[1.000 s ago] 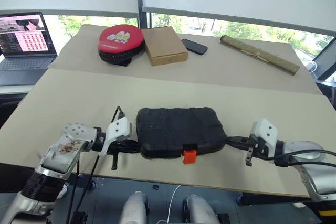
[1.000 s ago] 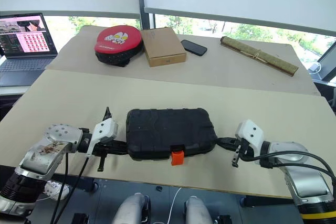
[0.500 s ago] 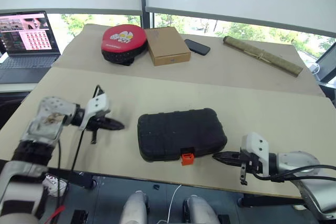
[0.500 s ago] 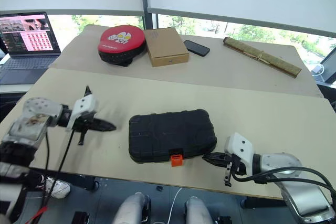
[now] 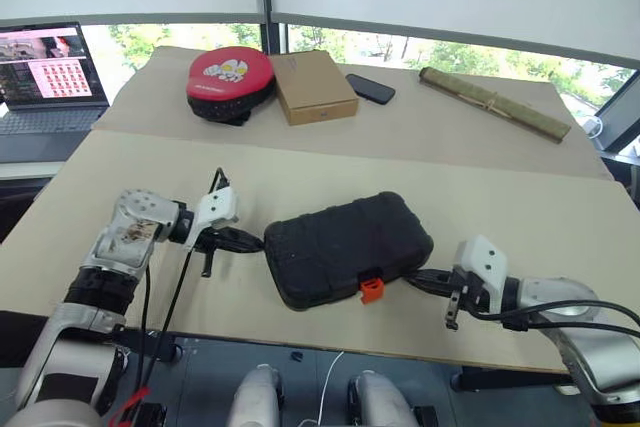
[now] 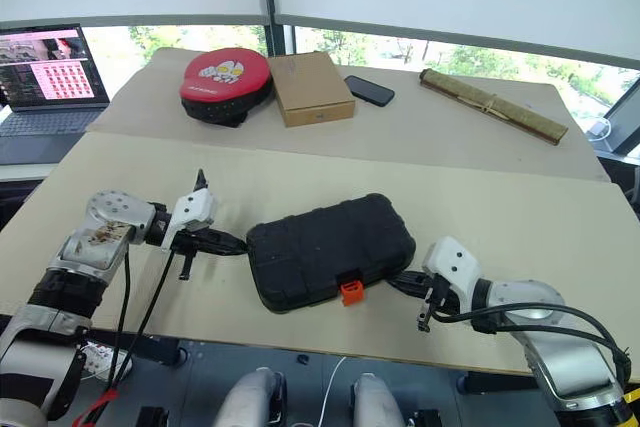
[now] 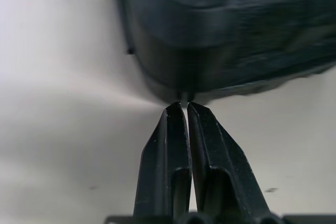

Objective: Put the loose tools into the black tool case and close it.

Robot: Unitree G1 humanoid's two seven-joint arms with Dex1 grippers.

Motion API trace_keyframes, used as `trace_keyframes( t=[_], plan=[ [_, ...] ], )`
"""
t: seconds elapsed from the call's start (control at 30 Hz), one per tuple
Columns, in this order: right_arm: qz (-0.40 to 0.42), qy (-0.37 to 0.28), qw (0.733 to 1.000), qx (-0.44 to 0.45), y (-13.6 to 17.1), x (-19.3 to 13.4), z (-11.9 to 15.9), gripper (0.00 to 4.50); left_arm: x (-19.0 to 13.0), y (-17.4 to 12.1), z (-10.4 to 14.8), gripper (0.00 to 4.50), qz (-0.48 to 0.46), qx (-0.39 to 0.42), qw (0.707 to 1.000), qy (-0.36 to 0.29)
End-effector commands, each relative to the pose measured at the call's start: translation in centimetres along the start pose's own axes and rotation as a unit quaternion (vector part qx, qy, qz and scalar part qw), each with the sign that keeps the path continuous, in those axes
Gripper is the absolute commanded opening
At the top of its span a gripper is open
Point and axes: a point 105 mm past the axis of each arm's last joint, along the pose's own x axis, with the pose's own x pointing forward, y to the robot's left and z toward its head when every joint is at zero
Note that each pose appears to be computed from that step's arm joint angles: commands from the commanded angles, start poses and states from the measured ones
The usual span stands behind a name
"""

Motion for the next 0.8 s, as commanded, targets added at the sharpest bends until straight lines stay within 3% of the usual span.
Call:
trace_keyframes(
  t=[0.03,0.17,0.3,0.4,0.57,0.8],
  plan=[
    [-0.004,-0.011,1.000,-0.014,-0.1,-0.8,1.2,0.00,-2.5,2.5,2.8,0.23,0.047,0.020,0.998,-0.023],
    [0.034,-0.011,0.999,0.003,1.6,-0.8,1.3,0.00,-3.8,3.3,7.6,0.23,0.018,0.014,0.998,-0.065],
    [0.062,-0.013,0.998,0.011,3.1,-0.4,1.6,0.00,-1.6,1.5,10.7,0.23,-0.050,0.074,0.993,-0.073],
    [0.076,-0.015,0.997,0.015,3.6,-0.2,1.8,0.00,0.9,1.0,11.2,0.23,-0.064,0.101,0.990,-0.073],
    [0.114,-0.022,0.993,0.017,5.5,0.9,2.4,0.00,8.3,-0.1,10.5,0.23,-0.085,0.142,0.984,-0.070],
    [0.108,-0.020,0.994,0.016,6.0,2.5,2.1,0.00,10.1,-1.4,8.5,0.23,-0.107,0.168,0.979,-0.047]
  ],
)
